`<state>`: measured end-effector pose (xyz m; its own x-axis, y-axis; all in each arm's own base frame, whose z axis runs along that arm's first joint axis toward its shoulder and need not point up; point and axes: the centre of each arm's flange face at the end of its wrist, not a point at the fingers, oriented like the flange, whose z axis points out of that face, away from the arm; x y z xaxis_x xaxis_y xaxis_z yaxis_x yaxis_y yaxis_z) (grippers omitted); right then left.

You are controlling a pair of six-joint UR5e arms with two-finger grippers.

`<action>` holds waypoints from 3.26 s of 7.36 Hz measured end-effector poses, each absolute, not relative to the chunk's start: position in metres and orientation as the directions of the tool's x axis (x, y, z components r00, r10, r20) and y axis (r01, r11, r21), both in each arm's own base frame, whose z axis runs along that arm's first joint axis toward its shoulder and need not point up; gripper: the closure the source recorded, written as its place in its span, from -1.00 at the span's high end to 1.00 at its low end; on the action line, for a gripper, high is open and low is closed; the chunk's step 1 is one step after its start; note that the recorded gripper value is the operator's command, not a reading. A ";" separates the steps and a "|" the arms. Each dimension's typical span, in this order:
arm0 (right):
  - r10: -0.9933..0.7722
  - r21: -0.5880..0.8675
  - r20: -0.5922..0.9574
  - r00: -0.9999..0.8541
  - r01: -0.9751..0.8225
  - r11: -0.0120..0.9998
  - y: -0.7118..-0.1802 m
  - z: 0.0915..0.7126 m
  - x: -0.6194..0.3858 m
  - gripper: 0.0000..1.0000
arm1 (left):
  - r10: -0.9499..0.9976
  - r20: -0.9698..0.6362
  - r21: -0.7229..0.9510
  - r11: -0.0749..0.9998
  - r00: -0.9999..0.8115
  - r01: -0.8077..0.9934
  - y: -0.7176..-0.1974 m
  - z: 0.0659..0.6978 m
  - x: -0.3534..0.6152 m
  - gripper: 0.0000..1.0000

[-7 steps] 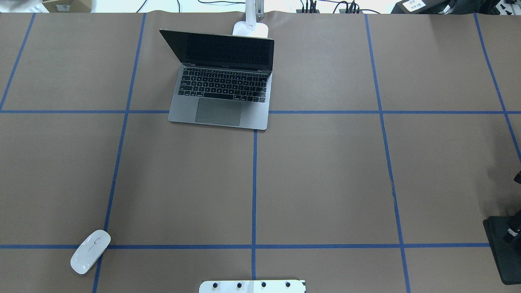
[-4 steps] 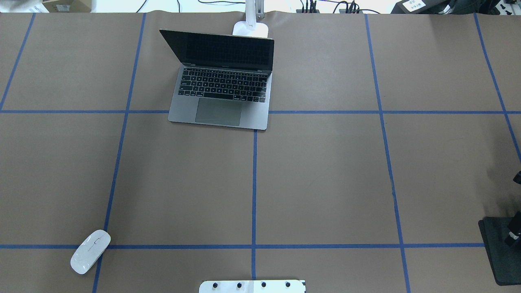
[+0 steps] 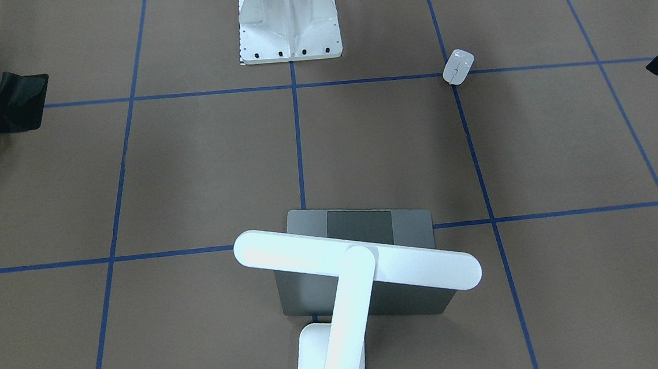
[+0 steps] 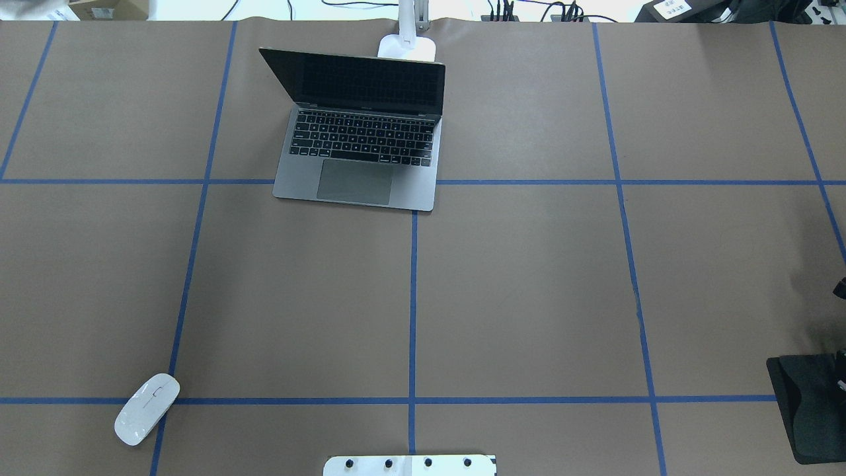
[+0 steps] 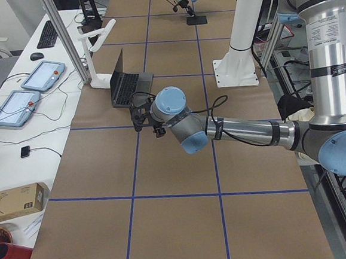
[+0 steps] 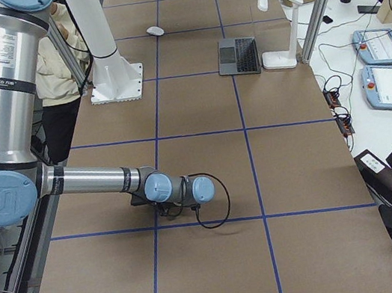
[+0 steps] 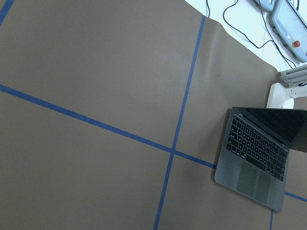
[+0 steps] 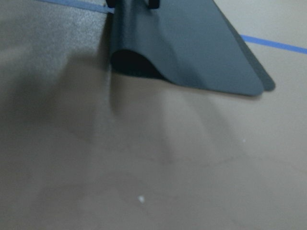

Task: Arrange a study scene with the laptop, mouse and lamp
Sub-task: 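Bring the right gripper holding the black mouse pad over the table, then carry the mouse pad with the right gripper and lay it beside the laptop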

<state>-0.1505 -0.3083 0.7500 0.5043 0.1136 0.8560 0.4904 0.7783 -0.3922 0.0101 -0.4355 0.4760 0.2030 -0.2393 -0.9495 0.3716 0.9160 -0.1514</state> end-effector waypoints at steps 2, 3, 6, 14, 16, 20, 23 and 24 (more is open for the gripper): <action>0.076 -0.350 0.864 0.497 0.486 0.801 -0.322 0.722 -0.156 -1.00 | -0.237 -0.950 -0.151 0.918 0.201 0.366 -0.435 0.475 0.010 0.96; 0.054 -0.321 0.862 0.503 0.462 0.827 -0.341 0.693 -0.158 -1.00 | -0.236 -0.951 -0.152 0.919 0.200 0.363 -0.435 0.475 0.010 0.96; -0.005 -0.217 0.847 0.532 0.354 0.910 -0.408 0.598 -0.160 -1.00 | -0.220 -0.955 -0.138 0.923 0.199 0.360 -0.434 0.469 0.011 0.96; 0.049 -0.113 0.731 0.680 0.050 0.992 -0.533 0.306 -0.232 -1.00 | -0.196 -0.960 -0.111 0.923 0.202 0.369 -0.433 0.468 0.003 0.95; 0.084 -0.110 0.722 0.687 -0.006 0.994 -0.535 0.264 -0.266 -1.00 | -0.194 -0.960 -0.108 0.921 0.201 0.374 -0.433 0.467 0.001 0.95; 0.136 -0.093 0.739 0.660 -0.100 0.991 -0.550 0.196 -0.344 -1.00 | -0.194 -0.961 -0.106 0.917 0.198 0.385 -0.432 0.465 -0.005 0.95; 0.143 -0.074 0.740 0.658 -0.131 0.989 -0.564 0.166 -0.378 -1.00 | -0.193 -0.961 -0.104 0.915 0.197 0.389 -0.433 0.464 -0.006 0.95; 0.141 -0.066 0.740 0.658 -0.137 0.988 -0.567 0.159 -0.382 -1.00 | -0.193 -0.961 -0.103 0.915 0.197 0.391 -0.432 0.464 -0.007 0.95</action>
